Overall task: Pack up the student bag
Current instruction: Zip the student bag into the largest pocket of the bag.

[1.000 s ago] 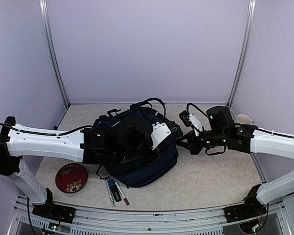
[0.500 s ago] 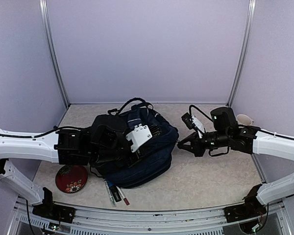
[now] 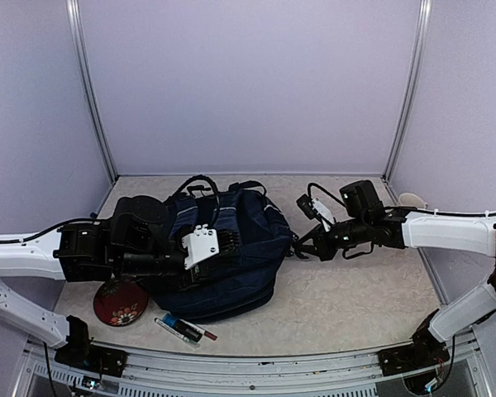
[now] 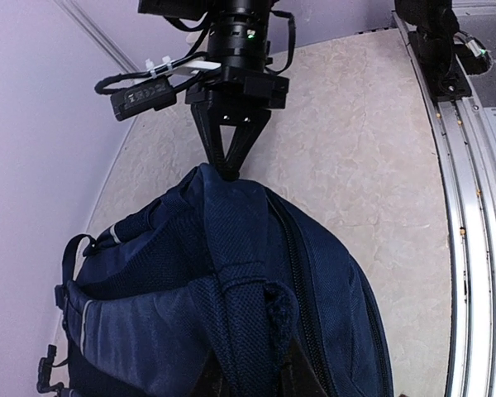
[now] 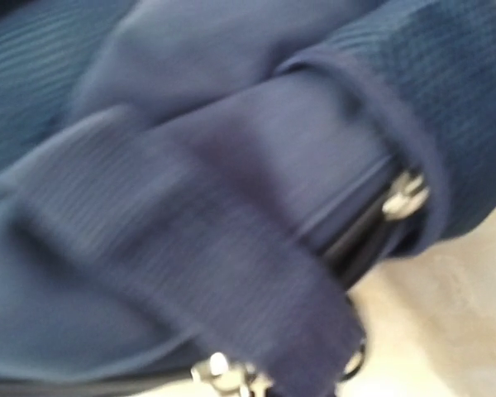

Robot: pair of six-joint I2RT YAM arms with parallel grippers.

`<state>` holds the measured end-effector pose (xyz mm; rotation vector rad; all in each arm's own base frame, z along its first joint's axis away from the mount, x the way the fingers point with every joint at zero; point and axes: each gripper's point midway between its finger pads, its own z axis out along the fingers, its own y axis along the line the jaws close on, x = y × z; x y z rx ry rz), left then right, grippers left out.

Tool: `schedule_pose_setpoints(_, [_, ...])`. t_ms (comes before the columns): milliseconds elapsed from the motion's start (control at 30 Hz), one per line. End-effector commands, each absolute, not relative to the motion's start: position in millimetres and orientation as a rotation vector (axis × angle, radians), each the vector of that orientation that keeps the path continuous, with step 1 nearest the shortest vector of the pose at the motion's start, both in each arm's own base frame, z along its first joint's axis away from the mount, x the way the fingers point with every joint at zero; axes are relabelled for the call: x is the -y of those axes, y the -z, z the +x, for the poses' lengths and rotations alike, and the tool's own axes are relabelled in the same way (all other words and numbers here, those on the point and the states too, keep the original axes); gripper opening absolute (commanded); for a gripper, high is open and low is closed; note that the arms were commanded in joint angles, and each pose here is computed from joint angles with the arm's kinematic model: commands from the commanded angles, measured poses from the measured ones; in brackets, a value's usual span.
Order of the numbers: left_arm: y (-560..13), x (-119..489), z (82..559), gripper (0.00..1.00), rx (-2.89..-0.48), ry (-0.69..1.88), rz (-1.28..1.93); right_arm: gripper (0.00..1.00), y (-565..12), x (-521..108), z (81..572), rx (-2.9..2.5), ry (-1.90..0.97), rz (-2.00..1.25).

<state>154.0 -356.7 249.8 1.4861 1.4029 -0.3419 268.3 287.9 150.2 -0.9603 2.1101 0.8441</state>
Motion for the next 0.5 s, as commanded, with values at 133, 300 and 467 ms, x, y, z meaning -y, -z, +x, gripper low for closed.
schedule_pose_setpoints(133, [-367.3, 357.4, 137.1, 0.0, -1.016, 0.584, 1.311, 0.0, -107.3, -251.4, 342.2, -2.254, -0.592, -0.737])
schedule_pose_setpoints(300, [-382.1, 352.6, 139.0, 0.0, -0.978, 0.602, 1.294, 0.0, -88.3, -249.3, 361.1, -2.276, -0.555, -0.703])
schedule_pose_setpoints(467, [-382.1, 347.9, 141.9, 0.0, -0.991, 0.595, 1.286, 0.0, -67.0, -250.6, 369.4, -2.311, -0.544, -0.699])
